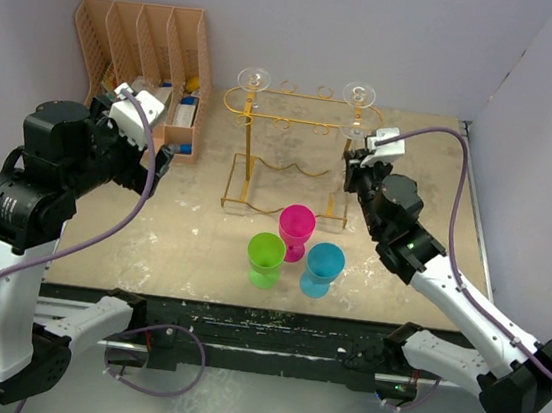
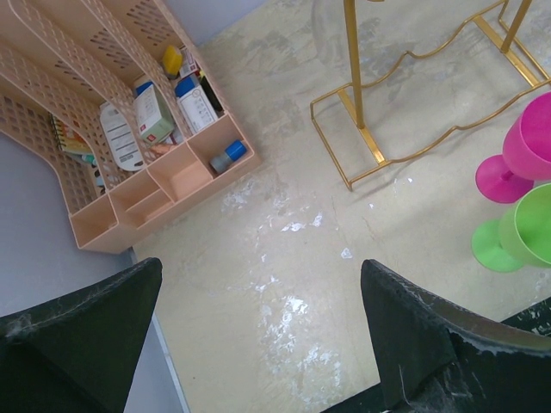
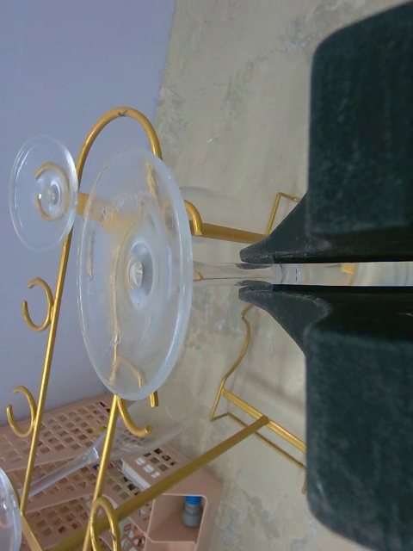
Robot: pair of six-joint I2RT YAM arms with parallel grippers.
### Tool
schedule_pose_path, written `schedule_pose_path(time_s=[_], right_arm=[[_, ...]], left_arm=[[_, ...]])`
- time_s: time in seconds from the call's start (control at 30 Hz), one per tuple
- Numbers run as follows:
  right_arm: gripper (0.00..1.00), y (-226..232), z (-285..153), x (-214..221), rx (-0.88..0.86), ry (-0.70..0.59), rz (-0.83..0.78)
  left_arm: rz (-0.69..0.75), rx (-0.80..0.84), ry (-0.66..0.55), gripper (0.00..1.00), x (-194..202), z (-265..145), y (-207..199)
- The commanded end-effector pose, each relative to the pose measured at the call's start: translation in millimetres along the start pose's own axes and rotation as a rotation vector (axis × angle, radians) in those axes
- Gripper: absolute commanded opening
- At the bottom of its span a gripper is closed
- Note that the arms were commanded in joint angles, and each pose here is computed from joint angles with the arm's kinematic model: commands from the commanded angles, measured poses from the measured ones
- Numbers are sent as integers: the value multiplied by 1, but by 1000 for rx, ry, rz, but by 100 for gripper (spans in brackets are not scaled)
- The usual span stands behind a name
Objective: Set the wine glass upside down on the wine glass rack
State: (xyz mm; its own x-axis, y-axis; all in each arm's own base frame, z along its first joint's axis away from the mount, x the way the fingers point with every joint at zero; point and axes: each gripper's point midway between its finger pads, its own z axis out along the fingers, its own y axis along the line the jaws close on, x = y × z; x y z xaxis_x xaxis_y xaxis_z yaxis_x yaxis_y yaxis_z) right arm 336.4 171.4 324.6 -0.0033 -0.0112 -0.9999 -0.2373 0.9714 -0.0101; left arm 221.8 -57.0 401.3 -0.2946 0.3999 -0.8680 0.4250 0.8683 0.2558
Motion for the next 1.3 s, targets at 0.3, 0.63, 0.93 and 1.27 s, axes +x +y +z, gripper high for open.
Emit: schedule_pose_path(time_s=[0.3,0.63,0.93,1.27], right_arm=[[0,-16,8,-34,78,-102,84],[0,-9,17,-31,61,-90,91],[24,-9,25,-14,86,-48,99],[64,-10,-5,-14,33,-32,139]], left_arm=[[-1,-35,-33,100,-10,-3,7],[-2,-27,-25,100,-6,1,5],[2,-6,-19,100,-3,2,1],[13,45,0,100,4,6,-9]])
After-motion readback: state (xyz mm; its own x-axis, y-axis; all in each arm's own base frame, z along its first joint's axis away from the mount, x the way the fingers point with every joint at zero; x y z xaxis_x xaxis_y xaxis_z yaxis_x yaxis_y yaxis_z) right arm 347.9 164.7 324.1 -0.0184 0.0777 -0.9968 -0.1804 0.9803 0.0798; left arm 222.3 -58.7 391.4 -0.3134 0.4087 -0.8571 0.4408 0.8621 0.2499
